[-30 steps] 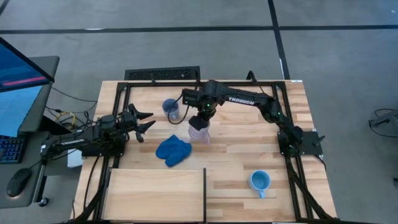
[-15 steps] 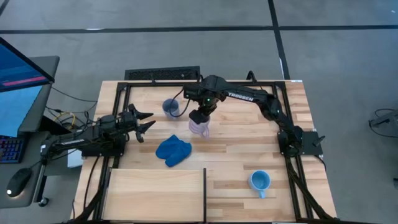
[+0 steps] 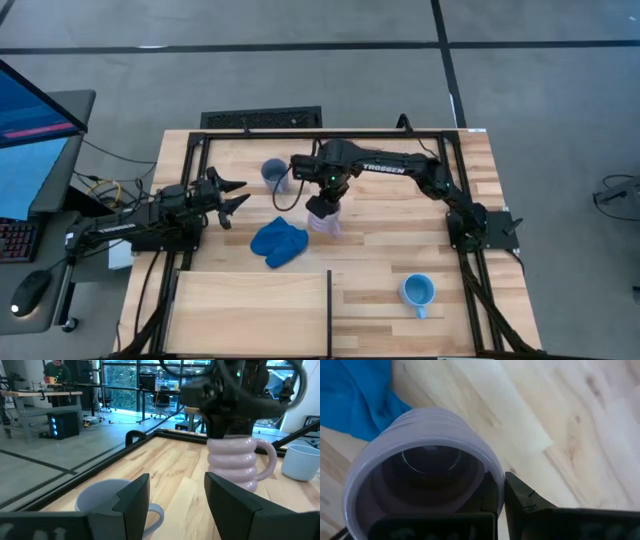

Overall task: Stack small to large cups/mugs on shelf
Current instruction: Move the violet mug from the top right to the center on the table

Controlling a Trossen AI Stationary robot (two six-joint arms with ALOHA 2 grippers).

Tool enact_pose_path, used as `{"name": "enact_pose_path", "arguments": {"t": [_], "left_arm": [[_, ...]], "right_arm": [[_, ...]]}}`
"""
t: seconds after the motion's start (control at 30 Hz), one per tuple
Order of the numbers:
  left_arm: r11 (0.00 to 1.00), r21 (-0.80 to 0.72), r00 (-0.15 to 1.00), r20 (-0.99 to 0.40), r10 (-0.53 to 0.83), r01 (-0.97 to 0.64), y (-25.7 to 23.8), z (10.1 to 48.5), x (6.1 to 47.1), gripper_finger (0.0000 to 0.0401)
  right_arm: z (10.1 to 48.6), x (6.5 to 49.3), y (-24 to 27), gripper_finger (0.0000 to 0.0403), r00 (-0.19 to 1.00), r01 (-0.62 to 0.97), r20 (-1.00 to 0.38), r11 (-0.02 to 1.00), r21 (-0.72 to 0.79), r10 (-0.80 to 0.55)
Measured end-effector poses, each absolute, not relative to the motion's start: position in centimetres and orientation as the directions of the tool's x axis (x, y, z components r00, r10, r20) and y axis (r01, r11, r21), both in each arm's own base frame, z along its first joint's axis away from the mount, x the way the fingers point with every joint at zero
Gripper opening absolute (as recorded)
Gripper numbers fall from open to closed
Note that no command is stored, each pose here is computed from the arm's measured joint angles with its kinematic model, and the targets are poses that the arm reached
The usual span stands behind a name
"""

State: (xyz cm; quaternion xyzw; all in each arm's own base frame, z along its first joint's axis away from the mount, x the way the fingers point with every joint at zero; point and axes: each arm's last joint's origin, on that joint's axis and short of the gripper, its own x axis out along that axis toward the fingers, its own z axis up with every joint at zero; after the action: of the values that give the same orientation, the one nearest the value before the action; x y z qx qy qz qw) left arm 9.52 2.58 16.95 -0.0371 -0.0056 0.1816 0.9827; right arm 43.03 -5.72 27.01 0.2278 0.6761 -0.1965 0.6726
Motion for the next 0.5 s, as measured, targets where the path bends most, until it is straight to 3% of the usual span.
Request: {"name": "enact_pose_path", "arguments": {"t": [0.5], "left_arm": [[0.931, -0.075, 0.934, -0.003, 0.357, -0.356, 2.57, 16.95, 9.52, 0.018]], "right_arm": [[25.84, 43.03, -5.46, 0.0023, -0.029, 0.59, -0.997, 0.806, 0.044, 0.075]]}}
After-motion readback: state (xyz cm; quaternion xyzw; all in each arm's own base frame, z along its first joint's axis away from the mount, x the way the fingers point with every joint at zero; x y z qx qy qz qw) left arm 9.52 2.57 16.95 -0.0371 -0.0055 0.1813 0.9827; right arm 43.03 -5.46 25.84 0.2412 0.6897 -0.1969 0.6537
